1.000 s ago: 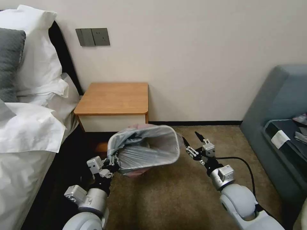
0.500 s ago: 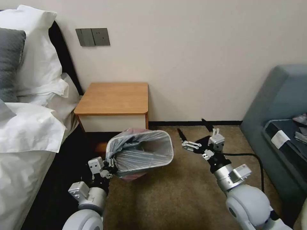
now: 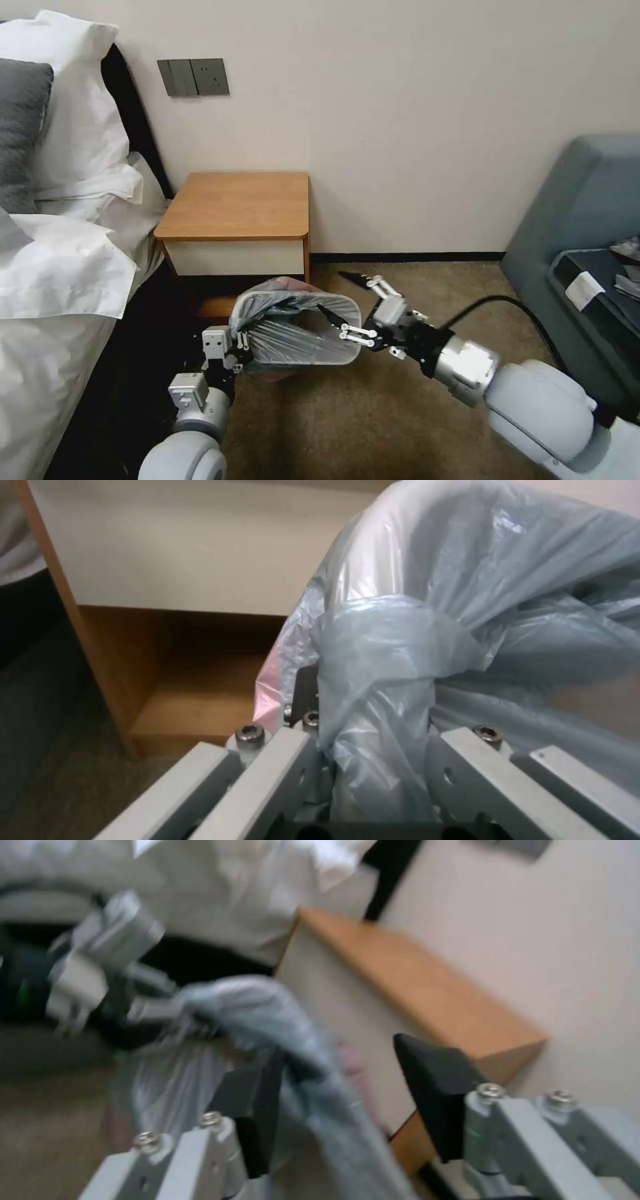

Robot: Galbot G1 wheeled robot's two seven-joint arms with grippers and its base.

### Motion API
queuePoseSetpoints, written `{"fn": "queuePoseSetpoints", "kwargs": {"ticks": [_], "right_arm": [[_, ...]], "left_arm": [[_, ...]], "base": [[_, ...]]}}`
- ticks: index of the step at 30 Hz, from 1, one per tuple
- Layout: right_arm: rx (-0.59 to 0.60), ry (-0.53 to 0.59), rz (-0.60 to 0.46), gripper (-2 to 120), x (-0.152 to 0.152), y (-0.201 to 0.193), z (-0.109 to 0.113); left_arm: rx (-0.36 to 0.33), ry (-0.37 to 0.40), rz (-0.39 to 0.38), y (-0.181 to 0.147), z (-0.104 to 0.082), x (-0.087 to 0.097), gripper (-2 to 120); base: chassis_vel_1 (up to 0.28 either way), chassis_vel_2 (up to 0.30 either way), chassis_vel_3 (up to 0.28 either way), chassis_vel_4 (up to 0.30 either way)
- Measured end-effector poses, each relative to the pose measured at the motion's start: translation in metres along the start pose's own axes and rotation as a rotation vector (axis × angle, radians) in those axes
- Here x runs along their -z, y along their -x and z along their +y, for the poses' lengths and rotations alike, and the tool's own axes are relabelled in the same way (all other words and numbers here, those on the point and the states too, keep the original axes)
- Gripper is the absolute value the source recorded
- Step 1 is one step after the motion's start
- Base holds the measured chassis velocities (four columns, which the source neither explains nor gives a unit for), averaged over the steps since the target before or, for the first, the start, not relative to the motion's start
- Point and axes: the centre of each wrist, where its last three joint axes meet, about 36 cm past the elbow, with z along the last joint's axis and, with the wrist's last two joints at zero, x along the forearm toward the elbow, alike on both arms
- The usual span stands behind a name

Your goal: Pick up the garbage bag from the table and place it over the trash can.

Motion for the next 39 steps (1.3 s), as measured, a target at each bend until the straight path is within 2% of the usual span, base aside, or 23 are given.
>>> {"fn": "queuePoseSetpoints", "kwargs": {"ticks": [4, 5, 6, 9, 11, 12, 25, 39], "right_arm": [[0.063, 0.010, 0.079, 32, -0.012, 0.020, -0.003], [0.088, 0.008, 0.110, 25, -0.020, 0.028, -0.006], [0.088, 0.008, 0.110, 25, -0.020, 0.028, -0.006], [0.121, -0.006, 0.167, 10, -0.039, 0.044, -0.016], [0.125, -0.011, 0.179, 7, -0.043, 0.049, -0.019], [0.129, -0.016, 0.189, 0, -0.047, 0.055, -0.022], [0.236, -0.027, 0.275, 0, -0.074, 0.110, -0.009], [0.268, -0.073, 0.337, 0, -0.090, 0.188, -0.013]], "left_arm": [[0.003, 0.006, 0.002, 0.001, -0.003, -0.001, 3], [0.007, 0.010, 0.001, 0.001, -0.004, -0.001, 3], [0.007, 0.010, 0.001, 0.001, -0.004, -0.001, 3], [0.004, 0.011, 0.002, 0.001, -0.005, -0.001, 3], [0.003, 0.011, 0.001, 0.000, -0.005, -0.001, 3], [0.001, 0.010, 0.001, -0.001, -0.006, 0.000, 3], [-0.023, 0.028, 0.017, -0.005, -0.013, -0.005, 3], [-0.080, 0.071, 0.029, -0.019, -0.029, -0.010, 3]], "base": [[0.000, 0.000, 0.000, 0.000], [0.000, 0.000, 0.000, 0.000], [0.000, 0.000, 0.000, 0.000], [0.000, 0.000, 0.000, 0.000], [0.000, 0.000, 0.000, 0.000], [0.000, 0.000, 0.000, 0.000], [0.000, 0.000, 0.000, 0.000], [0.000, 0.000, 0.000, 0.000]]}}
